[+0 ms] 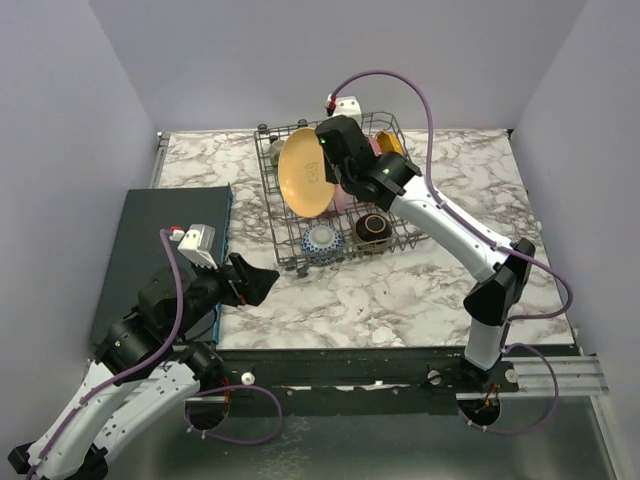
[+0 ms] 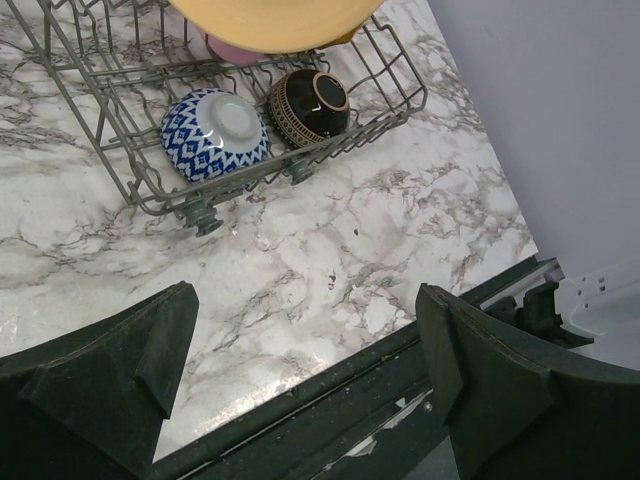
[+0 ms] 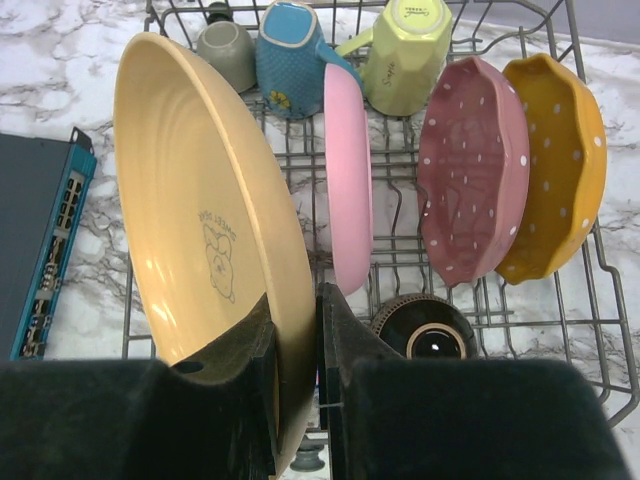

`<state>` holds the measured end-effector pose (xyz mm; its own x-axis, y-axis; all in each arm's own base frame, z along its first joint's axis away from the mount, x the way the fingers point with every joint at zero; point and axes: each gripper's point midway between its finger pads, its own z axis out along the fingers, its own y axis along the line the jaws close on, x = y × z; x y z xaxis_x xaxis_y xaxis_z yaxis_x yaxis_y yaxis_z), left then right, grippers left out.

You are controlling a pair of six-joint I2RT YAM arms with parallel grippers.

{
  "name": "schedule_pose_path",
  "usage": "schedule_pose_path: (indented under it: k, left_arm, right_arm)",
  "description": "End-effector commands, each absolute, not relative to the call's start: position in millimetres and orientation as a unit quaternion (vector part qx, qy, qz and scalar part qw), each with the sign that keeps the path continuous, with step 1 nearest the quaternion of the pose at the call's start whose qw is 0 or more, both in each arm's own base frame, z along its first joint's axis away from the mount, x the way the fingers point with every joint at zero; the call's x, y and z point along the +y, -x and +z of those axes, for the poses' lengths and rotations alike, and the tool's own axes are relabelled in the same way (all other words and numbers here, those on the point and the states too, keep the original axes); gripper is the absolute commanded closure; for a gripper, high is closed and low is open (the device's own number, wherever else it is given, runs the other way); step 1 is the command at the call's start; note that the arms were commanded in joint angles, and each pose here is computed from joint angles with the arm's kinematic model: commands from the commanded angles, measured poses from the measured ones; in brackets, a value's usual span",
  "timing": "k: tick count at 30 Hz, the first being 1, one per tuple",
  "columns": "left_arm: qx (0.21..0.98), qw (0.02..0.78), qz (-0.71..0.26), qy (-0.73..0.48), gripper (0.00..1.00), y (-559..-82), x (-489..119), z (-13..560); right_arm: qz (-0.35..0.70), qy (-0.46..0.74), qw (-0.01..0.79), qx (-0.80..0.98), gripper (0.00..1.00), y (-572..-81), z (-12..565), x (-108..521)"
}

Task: Load the mixed dishes into the dish rack
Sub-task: Insert the plate into the dish rack.

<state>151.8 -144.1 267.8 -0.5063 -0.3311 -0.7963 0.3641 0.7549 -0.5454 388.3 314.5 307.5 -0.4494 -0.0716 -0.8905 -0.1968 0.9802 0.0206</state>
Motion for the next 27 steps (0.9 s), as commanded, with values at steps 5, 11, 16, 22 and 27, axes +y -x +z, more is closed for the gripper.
schedule_pose_path:
  k: [5, 11, 16, 22, 27]
  left_arm:
    - [0.783, 0.507, -0.359, -0.018, 0.01, -150, -144, 271]
    - [0.78, 0.509, -0.363, -0.02, 0.01, -148, -144, 273]
    - [0.78, 0.509, -0.364, -0.022, 0.01, -148, -144, 273]
    - [0.778, 0.51, -0.365, -0.022, 0.01, -148, -144, 273]
    - [0.779, 0.51, -0.364, -0.023, 0.01, -148, -145, 273]
  right_arm:
    - [-0.022, 0.082, 0.535, 0.841, 1.0, -402, 305, 323]
    - [-0.034, 0.087, 0.538, 0.838, 1.0, -410, 300, 333]
    - [-0.062, 0.094, 0.54, 0.834, 1.0, -419, 292, 336]
    - [-0.096, 0.106, 0.544, 0.827, 1.0, -429, 282, 336]
    - [-0.108, 0.116, 0.545, 0.823, 1.0, -435, 276, 341]
